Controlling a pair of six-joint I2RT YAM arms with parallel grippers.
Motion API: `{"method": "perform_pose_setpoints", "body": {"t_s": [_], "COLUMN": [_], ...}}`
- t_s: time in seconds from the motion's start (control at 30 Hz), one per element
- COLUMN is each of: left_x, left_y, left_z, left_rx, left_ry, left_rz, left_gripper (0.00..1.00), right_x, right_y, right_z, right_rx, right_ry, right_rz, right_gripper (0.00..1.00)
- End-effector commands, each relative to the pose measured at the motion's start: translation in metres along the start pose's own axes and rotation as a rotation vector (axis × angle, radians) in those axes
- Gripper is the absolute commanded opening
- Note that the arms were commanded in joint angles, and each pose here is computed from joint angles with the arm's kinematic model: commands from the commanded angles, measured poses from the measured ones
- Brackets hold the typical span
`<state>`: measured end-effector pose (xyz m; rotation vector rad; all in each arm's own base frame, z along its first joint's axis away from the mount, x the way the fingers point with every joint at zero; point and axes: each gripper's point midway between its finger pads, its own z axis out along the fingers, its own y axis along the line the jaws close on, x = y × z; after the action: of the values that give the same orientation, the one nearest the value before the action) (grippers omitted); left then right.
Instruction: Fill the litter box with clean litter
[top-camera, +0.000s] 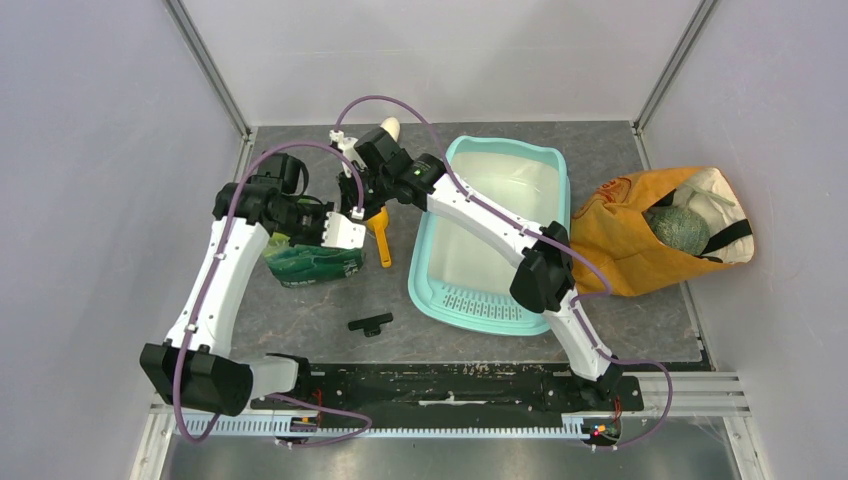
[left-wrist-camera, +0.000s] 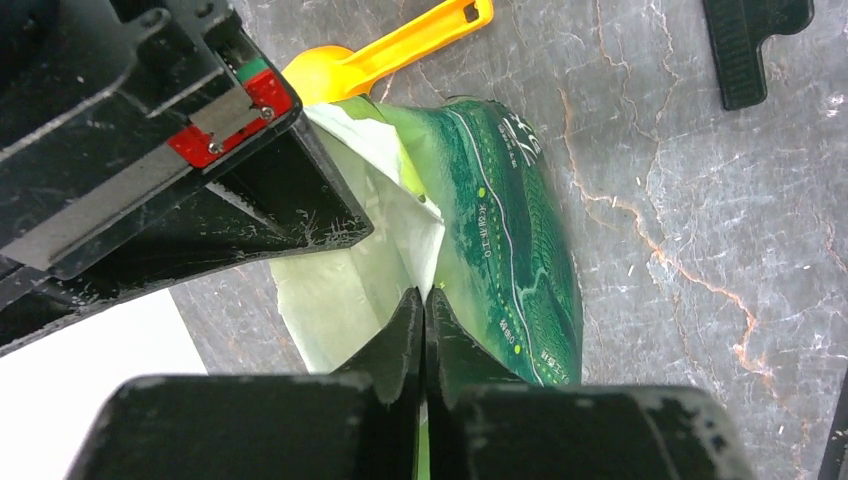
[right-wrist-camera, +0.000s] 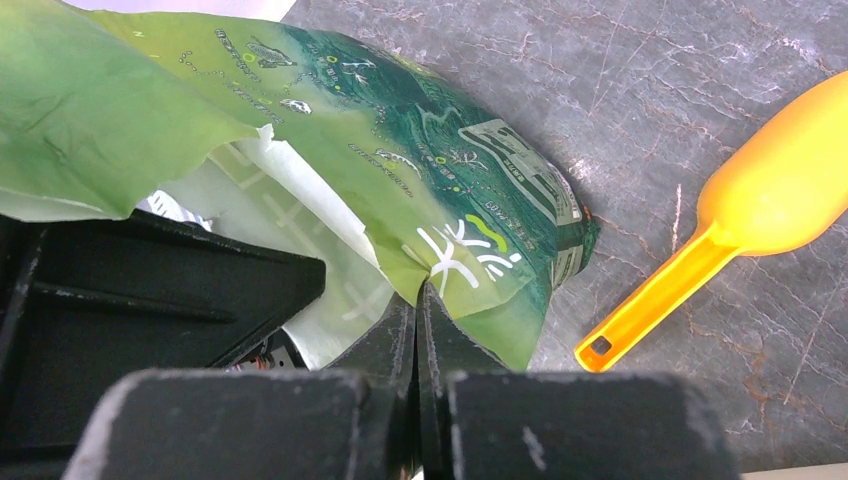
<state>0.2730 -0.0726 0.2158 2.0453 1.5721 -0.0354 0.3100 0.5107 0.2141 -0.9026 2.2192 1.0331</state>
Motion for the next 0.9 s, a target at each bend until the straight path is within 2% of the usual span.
{"method": "perform_pose_setpoints", "body": {"t_s": [0.0,0.13,0.37,0.5,0.7,0.73,0.87], "left_x": [-0.022,-0.042,-0.048,-0.053,-0.051,-0.050,-0.045], "left_y": [0.002,0.009,0.015,0.005,-0.003,-0.002,0.002], "left_z": [-0.018,-0.033,-0.037,-0.033,-0.025,-0.025,-0.022], "left_rx": [-0.029,-0.046,-0.041,-0.004,-0.005,-0.016,-0.036], "left_ry": [-0.059,-0.131,-0.154,-0.189,-0.189,-0.184,-0.164], "left_rz": [0.044,0.051,0.075,0.060,0.052,0.041,0.034], "left_gripper": [0.02,0.02,0.02,0.02,0.02,0.02,0.02], "right_x": [-0.033,-0.042,-0.058,-0.060,-0.054,-0.050,-0.045], "right_y": [0.031,0.030,0.029,0.029,0.036,0.039,0.033], "right_z": [-0.016,-0.014,-0.005,-0.001,-0.002,-0.006,-0.026], "right_rx": [-0.082,-0.069,-0.044,-0.038,-0.084,-0.090,-0.013], "right_ry": [-0.114,-0.153,-0.217,-0.236,-0.205,-0.188,-0.169], "right_rz": [-0.007,0.033,0.106,0.151,0.178,0.169,0.134], "right_gripper": [0.00,0.00,0.00,0.00,0.00,0.05,0.43]}}
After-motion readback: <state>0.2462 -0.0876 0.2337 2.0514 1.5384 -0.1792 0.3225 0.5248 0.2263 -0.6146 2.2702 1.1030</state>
